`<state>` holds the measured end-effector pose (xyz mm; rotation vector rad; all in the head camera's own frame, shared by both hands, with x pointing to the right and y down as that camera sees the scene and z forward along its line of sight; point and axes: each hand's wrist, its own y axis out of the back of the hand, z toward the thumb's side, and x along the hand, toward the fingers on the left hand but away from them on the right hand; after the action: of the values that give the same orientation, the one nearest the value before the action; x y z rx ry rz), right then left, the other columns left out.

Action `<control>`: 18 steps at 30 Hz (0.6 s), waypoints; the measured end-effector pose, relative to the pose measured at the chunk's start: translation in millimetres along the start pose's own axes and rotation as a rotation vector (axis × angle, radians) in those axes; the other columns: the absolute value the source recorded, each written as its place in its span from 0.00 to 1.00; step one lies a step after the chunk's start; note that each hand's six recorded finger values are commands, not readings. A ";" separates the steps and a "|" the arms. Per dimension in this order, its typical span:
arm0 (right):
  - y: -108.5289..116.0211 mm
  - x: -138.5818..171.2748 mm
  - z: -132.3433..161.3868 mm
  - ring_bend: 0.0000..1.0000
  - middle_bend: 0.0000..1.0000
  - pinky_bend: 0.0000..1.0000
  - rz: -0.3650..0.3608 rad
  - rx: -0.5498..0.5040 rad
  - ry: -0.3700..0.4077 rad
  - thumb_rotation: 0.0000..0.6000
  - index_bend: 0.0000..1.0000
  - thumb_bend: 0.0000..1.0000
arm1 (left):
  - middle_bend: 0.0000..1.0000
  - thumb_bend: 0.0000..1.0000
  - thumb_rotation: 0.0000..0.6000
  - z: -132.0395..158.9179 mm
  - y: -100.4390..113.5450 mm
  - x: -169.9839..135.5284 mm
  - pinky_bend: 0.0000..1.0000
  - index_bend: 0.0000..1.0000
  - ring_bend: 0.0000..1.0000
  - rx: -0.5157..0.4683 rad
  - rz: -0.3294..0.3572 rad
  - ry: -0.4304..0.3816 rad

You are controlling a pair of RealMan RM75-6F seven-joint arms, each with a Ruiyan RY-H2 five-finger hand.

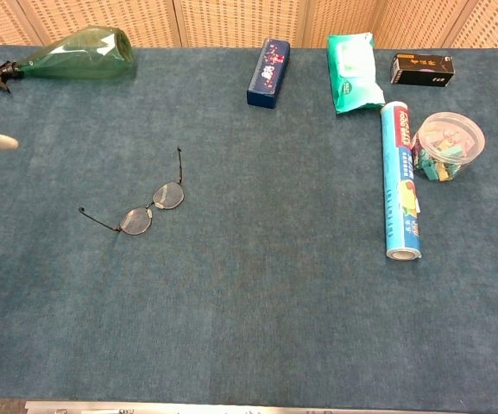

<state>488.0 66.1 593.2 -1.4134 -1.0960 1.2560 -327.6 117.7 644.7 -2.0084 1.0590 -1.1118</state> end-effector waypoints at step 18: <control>6.2 3.8 -3.1 0.30 0.40 0.58 -0.019 -0.010 -0.013 1.00 0.43 0.02 | 0.00 0.04 1.00 51.0 -56.1 44.0 0.19 0.00 0.00 -0.013 -0.130 -0.213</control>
<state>491.6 68.5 586.6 -1.4015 -1.1232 1.2492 -248.7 114.2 682.7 -2.1760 0.8399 -0.9310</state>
